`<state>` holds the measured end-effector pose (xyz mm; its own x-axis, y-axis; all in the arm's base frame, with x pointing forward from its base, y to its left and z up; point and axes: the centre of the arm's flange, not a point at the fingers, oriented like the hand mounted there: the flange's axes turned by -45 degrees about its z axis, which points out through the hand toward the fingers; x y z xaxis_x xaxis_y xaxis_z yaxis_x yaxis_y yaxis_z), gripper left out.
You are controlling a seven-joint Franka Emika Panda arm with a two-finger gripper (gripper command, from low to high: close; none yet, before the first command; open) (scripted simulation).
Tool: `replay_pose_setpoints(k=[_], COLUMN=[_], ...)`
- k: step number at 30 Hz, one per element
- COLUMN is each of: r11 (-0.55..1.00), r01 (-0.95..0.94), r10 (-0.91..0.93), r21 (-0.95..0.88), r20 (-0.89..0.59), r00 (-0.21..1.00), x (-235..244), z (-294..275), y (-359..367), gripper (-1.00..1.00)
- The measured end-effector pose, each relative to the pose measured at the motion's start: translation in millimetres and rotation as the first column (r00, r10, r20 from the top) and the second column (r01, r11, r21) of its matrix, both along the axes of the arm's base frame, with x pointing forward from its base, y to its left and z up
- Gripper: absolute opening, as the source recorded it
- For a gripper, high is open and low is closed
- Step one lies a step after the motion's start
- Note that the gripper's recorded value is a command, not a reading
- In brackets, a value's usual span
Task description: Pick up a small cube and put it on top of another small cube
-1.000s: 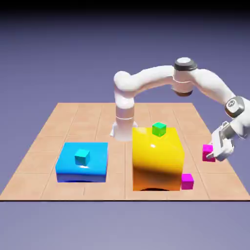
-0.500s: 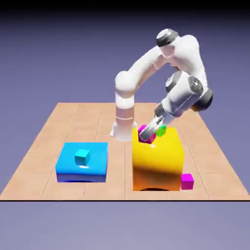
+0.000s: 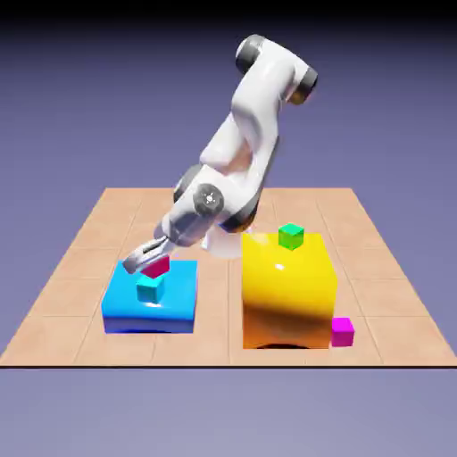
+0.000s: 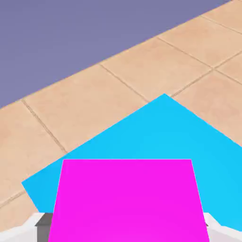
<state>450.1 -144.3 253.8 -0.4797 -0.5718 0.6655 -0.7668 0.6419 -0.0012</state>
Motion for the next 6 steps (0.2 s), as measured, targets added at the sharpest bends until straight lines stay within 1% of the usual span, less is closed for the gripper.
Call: replay_pose_setpoints(k=[2,6], r11=[1.0,1.0], r01=[0.001,0.001], r10=[-0.001,-0.001], r21=[0.001,0.0], r20=[0.0,-0.001], r00=[1.0,1.0], x=[0,21], z=[0,56], y=[0,25], gripper=[1.0,1.0])
